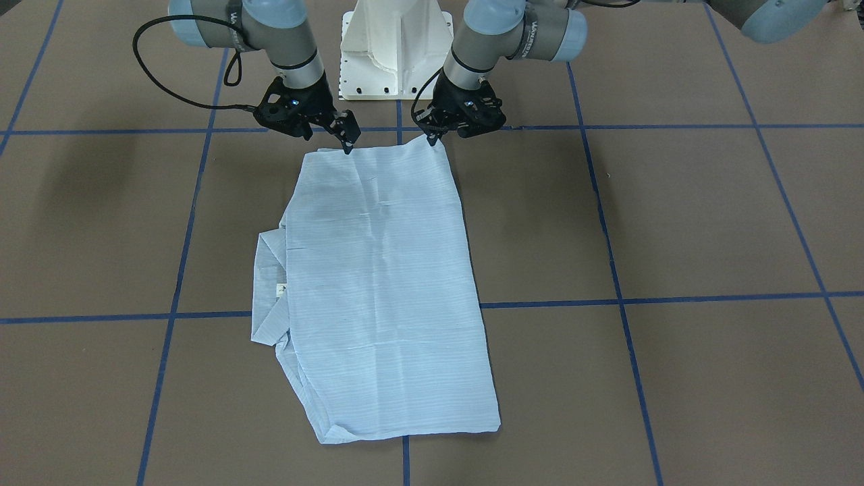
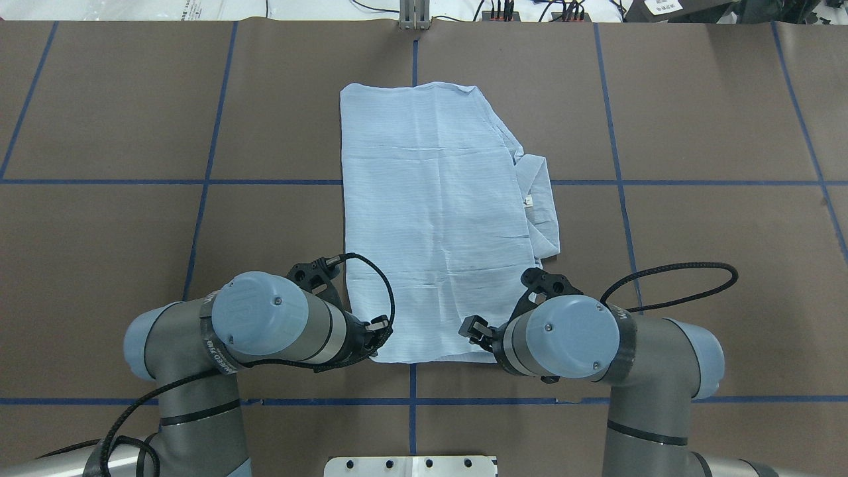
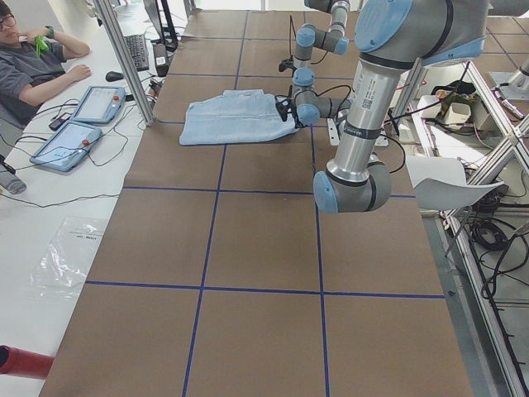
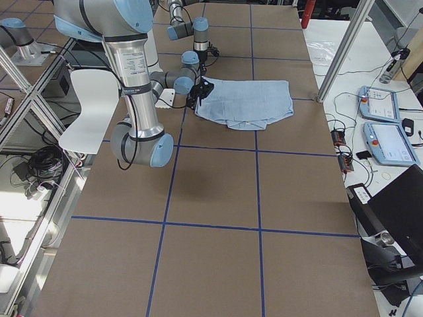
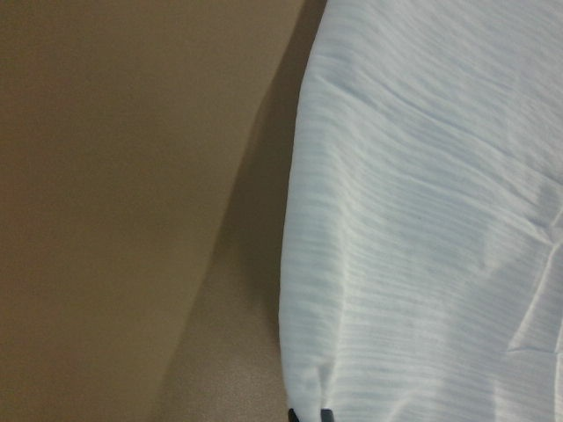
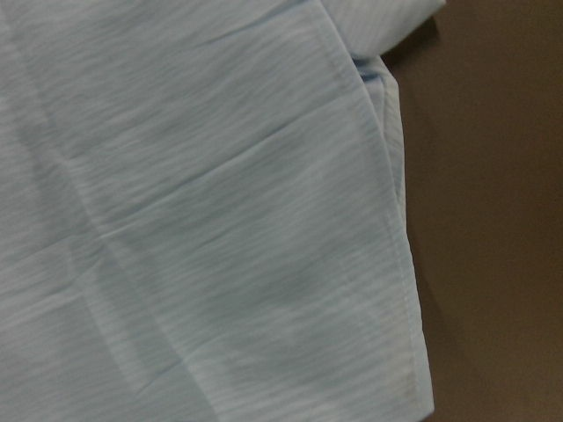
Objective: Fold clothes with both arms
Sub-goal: 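Lower the right gripper to the shirt's near edge beside the left gripper, then grasp the shirt's edge nearest the robot with both grippers, then lift the near edge with both grippers and carry it away from the robot, then lay the held edge onto the shirt's far edge with both grippers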
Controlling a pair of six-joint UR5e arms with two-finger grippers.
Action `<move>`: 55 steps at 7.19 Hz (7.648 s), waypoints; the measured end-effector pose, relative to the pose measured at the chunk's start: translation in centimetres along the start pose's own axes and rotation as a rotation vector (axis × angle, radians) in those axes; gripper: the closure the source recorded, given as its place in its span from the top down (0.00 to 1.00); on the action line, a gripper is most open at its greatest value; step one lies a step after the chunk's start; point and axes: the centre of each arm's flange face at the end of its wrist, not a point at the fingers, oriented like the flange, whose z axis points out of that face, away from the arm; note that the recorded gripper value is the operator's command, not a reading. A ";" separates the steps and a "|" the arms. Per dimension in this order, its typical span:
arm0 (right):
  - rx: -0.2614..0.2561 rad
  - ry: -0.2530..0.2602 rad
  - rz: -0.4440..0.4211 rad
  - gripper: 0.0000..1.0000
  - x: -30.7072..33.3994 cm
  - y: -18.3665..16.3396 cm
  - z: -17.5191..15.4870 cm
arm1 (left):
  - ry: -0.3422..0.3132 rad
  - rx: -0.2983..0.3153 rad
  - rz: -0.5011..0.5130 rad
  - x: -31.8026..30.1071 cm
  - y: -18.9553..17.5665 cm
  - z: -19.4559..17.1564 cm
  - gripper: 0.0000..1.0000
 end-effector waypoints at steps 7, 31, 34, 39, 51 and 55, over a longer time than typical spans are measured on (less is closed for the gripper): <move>0.055 0.058 0.027 1.00 -0.4 -0.7 2.4 | 0.002 0.002 -0.001 0.0 -0.1 -0.1 0.00; -0.325 -0.077 -0.032 0.00 1.2 4.0 -14.5 | -0.078 -0.141 -0.035 0.0 8.0 -13.7 0.00; -0.239 -0.110 -0.030 0.00 -2.0 -0.9 -14.3 | -0.065 -0.075 -0.030 1.0 4.4 -15.0 0.00; -0.062 -0.077 -0.137 0.00 -8.1 -11.8 -10.4 | -0.070 0.067 0.013 4.7 -7.0 -9.9 0.00; 0.025 -0.017 -0.232 0.00 -17.4 -21.9 -5.2 | -0.016 0.183 0.001 7.4 -20.8 -5.6 0.00; 0.025 -0.044 -0.245 0.00 -19.5 -23.3 -2.3 | -0.010 0.198 -0.007 7.5 -22.7 -5.2 0.00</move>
